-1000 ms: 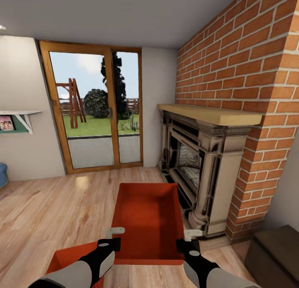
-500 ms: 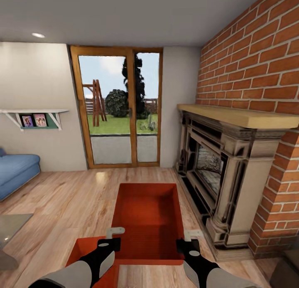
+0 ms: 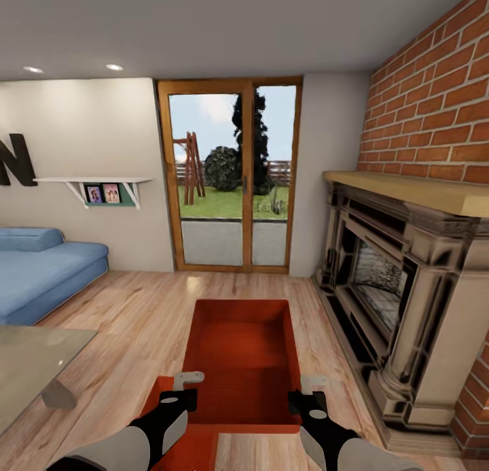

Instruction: Move the two storage containers from the living room to the garage. In the garage, place one container on the floor and stack the other container on top of it (either order is fine).

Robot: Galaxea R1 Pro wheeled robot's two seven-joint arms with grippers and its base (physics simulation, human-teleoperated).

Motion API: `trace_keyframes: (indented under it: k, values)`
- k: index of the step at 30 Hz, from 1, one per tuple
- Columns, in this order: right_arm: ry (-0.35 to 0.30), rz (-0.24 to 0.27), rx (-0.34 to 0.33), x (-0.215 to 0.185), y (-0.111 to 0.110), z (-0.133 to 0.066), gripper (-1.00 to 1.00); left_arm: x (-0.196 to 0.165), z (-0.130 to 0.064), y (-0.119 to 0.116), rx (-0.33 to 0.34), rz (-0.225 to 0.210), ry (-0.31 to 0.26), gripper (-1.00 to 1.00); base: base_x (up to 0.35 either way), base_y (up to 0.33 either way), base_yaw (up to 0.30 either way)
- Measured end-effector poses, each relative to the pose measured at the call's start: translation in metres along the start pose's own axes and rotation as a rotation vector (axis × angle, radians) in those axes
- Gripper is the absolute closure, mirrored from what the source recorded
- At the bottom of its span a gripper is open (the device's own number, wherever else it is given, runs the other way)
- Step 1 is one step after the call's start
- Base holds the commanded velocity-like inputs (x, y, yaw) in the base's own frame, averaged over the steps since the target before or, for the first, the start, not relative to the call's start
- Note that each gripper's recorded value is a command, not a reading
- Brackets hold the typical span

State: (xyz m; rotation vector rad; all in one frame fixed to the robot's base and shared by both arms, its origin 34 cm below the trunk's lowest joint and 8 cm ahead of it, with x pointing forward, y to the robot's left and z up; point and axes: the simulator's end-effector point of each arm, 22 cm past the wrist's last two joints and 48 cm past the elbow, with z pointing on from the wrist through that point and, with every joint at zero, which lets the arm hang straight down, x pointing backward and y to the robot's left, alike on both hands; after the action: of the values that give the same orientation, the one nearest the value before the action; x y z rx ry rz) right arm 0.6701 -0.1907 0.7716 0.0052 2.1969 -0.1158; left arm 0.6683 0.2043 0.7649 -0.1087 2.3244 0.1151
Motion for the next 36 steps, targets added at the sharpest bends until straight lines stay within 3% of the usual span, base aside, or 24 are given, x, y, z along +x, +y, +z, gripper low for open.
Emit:
trace_keyframes:
  k: [36]
  values:
    - [0.0, -0.001, 0.0, -0.0001, -0.0001, 0.0001, 1.0, 0.0002, -0.0001, -0.0002, 0.0, -0.001, 0.0, 1.0, 0.0, 0.0, 0.3]
